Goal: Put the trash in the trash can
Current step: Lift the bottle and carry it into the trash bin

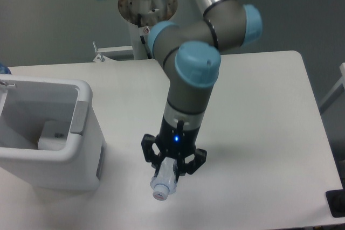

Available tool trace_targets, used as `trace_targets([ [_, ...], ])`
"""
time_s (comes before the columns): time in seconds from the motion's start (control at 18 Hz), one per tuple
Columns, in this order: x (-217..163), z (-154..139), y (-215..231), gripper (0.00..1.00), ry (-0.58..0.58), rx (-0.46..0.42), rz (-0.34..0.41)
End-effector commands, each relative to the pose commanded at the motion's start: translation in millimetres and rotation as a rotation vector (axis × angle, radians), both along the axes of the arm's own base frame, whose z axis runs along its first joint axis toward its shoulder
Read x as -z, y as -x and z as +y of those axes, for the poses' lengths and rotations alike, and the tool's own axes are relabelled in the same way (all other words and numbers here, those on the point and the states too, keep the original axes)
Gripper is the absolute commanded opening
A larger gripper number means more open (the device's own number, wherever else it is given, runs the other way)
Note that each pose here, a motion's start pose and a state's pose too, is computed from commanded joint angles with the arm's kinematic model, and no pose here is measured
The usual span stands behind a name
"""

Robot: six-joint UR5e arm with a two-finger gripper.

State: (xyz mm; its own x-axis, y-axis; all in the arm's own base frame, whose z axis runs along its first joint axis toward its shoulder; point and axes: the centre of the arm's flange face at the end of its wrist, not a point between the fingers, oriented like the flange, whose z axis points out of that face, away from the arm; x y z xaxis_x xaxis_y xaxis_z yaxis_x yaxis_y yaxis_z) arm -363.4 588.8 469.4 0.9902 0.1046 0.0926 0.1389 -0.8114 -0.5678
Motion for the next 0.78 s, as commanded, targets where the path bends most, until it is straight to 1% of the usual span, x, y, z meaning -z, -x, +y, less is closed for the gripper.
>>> trace_targets([
  [0.11, -20.6, -0.9, -8.4, 0.37, -0.059, 0.015, -0.022],
  [0.28, -48.3, 2.8, -21.5, 0.37, -0.165, 0.002, -0.146],
  [0.33, -60.6, 3.1, -24.2, 0.37, -0.192, -0.005, -0.168],
  [0.56, -102.9, 1.7, -38.1, 0.37, -0.252, 0.004, -0.151],
  [0.72, -125.3, 0.8, -60.4, 0.37, -0.308, 0.056, -0.163],
  [0.78, -134.4, -1.9, -65.3, 0.37, -0.329, 0.059, -0.157],
])
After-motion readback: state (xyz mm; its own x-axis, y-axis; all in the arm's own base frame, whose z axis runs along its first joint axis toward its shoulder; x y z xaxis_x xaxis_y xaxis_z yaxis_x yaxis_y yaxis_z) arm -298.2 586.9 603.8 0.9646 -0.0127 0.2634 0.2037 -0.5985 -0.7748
